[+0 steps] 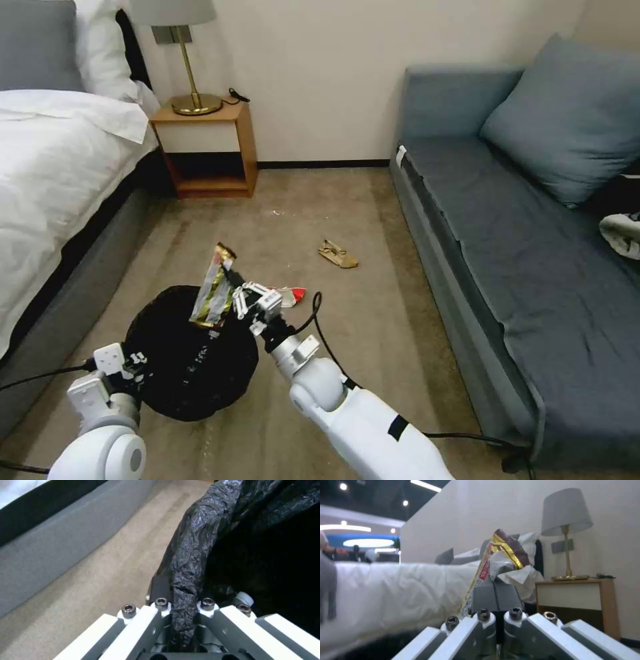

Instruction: Pick up the trash bin, then pick up the garbage on the floor and place it into the trash bin.

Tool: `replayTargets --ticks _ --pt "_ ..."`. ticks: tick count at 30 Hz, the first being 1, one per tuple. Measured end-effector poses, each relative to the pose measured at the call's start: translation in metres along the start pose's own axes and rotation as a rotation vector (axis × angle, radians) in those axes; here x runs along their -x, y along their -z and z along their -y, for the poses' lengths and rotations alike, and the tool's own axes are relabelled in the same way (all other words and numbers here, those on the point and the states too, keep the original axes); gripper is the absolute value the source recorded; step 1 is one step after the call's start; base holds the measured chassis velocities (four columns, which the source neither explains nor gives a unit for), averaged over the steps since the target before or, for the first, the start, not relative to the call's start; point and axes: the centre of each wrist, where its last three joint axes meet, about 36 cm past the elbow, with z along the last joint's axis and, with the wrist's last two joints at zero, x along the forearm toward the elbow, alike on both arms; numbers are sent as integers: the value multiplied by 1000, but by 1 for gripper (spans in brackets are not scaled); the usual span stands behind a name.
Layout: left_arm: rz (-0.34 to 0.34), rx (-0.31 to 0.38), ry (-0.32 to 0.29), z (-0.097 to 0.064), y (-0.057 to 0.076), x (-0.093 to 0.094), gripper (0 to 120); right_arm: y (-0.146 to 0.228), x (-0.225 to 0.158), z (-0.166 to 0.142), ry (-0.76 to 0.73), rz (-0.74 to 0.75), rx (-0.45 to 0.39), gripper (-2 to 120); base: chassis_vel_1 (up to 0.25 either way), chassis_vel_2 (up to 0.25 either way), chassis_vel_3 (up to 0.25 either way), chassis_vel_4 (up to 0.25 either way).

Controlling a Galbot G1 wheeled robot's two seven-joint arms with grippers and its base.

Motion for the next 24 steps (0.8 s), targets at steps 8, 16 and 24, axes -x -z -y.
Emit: replayTargets --ticks 8,16,24 --pt "-1 -4 -1 0 0 -6 3 -9 -12 -6 58 -46 -39 10 0 0 0 0" --pt "5 -10 -3 1 2 -11 3 -11 -19 -6 114 -62 -50 39 0 0 0 0" --pt "8 -3 3 -1 1 -12 3 -8 -28 -1 124 -74 -57 67 0 0 0 0"
